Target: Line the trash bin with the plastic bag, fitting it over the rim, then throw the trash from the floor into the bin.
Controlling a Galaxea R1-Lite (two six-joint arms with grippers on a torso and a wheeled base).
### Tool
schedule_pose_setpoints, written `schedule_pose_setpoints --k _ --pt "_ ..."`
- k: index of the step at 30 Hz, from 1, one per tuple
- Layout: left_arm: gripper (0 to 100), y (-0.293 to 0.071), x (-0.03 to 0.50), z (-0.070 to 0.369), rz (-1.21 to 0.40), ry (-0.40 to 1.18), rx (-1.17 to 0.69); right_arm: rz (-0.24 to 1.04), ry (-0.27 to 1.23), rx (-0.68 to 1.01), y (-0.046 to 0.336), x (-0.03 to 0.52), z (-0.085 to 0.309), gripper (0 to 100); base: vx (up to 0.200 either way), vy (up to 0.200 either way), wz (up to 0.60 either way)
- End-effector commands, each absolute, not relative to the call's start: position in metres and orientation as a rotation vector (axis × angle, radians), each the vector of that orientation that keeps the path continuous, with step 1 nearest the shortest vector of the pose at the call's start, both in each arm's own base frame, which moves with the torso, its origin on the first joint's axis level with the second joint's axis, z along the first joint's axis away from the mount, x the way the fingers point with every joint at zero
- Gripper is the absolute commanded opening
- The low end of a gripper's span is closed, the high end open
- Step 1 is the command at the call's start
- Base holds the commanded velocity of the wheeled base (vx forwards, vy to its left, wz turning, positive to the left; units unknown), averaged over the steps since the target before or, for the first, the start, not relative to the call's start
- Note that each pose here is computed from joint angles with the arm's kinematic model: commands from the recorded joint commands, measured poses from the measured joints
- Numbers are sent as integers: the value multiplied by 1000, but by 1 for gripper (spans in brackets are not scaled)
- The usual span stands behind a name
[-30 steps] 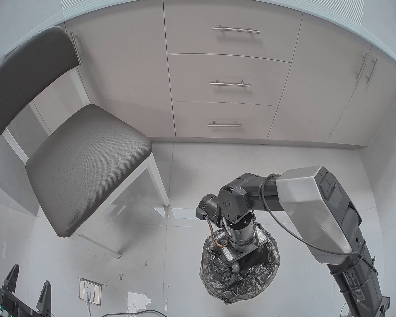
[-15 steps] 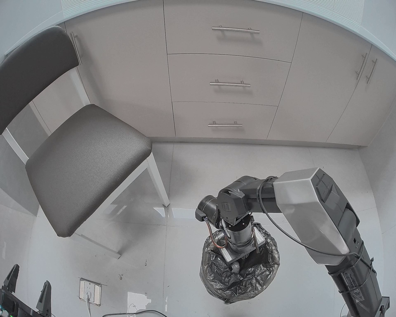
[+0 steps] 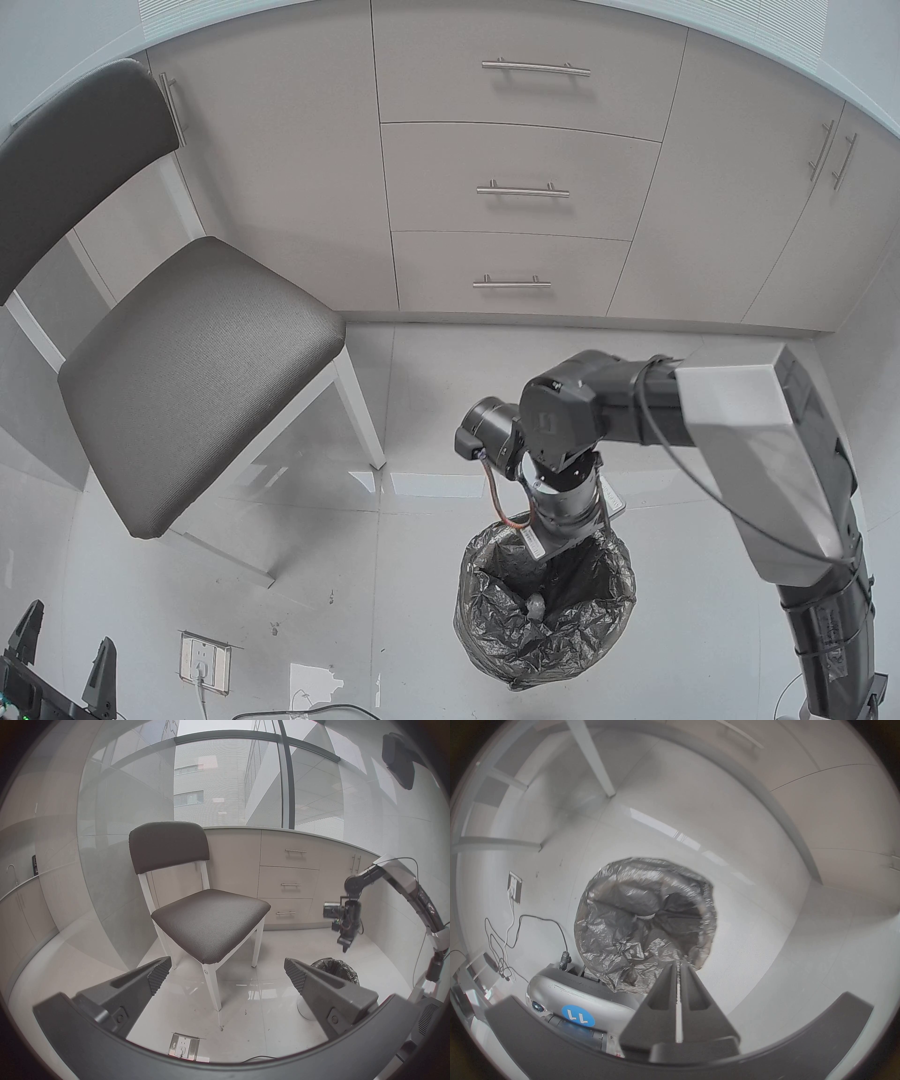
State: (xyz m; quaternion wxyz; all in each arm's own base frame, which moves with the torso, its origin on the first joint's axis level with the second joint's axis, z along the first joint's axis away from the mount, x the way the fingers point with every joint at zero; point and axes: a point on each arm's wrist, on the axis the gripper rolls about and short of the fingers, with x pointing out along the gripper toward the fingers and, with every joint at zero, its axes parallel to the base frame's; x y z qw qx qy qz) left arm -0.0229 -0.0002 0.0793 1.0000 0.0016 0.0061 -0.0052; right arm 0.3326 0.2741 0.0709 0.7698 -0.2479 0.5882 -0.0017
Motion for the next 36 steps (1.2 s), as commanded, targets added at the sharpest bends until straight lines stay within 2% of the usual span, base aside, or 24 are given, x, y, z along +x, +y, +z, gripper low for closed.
schedule_pose_setpoints --k 1,8,12,15,19,20,21,23,25,33,35,36 --pt "100 0 -23 74 -11 12 3 -47 1116 -480 248 321 153 0 0 0 0" --pt "100 0 -23 74 -11 12 3 -75 1143 -483 207 284 217 0 0 0 0" --pt "100 0 -23 74 -11 12 3 -86 1171 -492 203 279 220 0 0 0 0" --pt "100 0 -23 74 -12 12 3 -98 1205 -503 211 288 201 0 0 0 0" --pt "100 0 -23 74 -11 12 3 -37 1290 -470 235 306 157 0 0 0 0" --pt "100 0 -23 74 -11 12 3 -37 1290 -470 235 306 157 0 0 0 0" --pt "100 0 -23 74 -11 12 3 -35 1323 -481 244 317 129 0 0 0 0" --pt "100 0 -23 74 -11 12 3 -38 1332 -487 247 321 117 0 0 0 0" --pt "100 0 -23 74 -11 12 3 -42 1356 -502 258 334 77 0 0 0 0" --pt "100 0 -23 74 -11 12 3 20 1321 -432 277 356 15 0 0 0 0" --pt "100 0 -23 74 -11 12 3 20 1321 -432 277 356 15 0 0 0 0" --pt "100 0 -23 74 -11 12 3 33 1288 -423 285 360 -3 0 0 0 0"
